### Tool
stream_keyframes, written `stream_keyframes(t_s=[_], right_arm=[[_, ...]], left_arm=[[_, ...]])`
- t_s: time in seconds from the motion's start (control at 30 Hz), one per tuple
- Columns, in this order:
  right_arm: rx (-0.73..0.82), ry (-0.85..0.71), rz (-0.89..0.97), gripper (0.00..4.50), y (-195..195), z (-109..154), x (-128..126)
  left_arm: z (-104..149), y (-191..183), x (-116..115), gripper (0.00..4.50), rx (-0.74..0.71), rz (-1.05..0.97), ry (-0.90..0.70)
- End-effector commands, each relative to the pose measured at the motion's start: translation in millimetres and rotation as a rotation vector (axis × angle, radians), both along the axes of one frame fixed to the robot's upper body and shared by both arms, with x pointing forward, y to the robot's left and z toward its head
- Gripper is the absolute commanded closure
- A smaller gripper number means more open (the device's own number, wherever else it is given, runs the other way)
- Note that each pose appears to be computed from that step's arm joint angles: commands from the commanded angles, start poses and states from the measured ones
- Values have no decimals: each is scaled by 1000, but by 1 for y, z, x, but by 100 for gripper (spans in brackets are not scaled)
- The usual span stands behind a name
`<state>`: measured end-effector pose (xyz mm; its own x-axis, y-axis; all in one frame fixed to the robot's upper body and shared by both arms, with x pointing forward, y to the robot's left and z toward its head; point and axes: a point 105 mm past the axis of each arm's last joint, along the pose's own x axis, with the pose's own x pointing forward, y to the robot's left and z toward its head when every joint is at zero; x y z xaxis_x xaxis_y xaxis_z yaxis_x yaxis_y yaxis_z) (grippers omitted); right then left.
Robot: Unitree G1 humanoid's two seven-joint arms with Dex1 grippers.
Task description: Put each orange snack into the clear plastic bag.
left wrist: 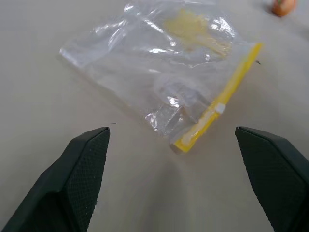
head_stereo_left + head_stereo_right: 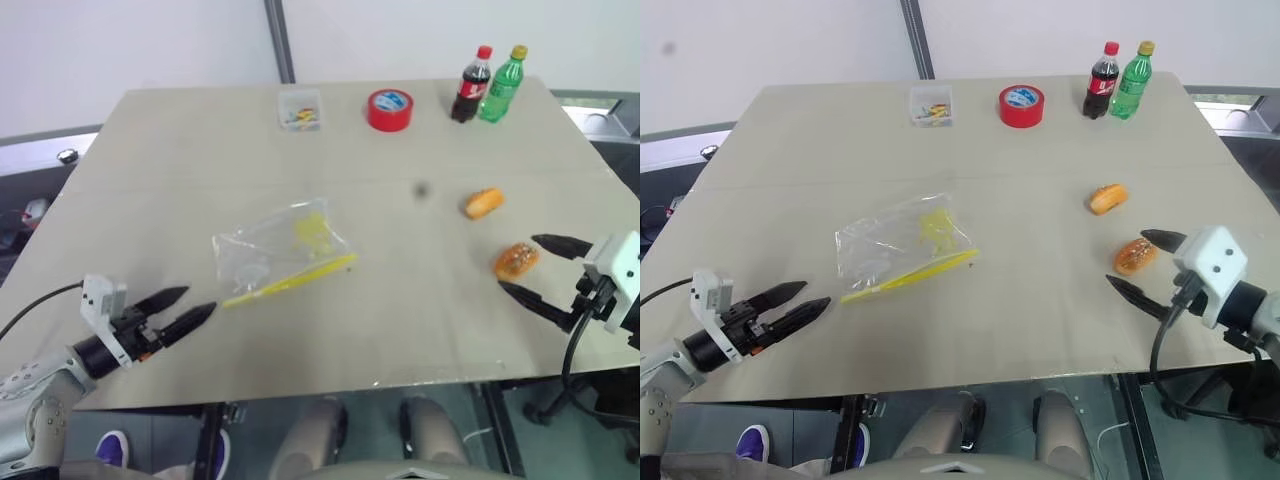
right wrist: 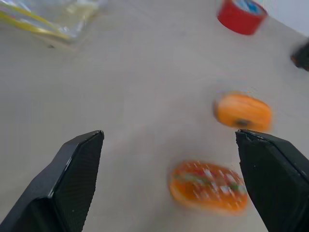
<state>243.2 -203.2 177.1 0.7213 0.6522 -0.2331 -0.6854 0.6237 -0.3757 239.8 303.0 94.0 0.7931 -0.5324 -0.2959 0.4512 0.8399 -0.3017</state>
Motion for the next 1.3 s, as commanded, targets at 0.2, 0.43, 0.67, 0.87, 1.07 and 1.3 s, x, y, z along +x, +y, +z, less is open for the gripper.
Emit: stream_keyframes(t_s=[0.2,0.43,0.67,0.87,1.07,1.3], right_arm=[[-14,-39,241,2,70,11,-9],[-18,-43,264,2,81,15,-17],[-30,-48,234,2,83,13,-28],[-38,-41,206,0,80,9,-34],[-81,-98,195,0,85,5,-32],[-298,-252,145,0,97,-25,5]], left_arm=[[12,-2,31,9,-227,25,338],[5,-30,61,9,-380,-102,499],[-24,-84,79,9,-470,-266,615],[-40,-116,89,194,-565,-281,667],[-21,-132,93,448,-688,-316,682],[40,-149,93,448,-854,-422,657]])
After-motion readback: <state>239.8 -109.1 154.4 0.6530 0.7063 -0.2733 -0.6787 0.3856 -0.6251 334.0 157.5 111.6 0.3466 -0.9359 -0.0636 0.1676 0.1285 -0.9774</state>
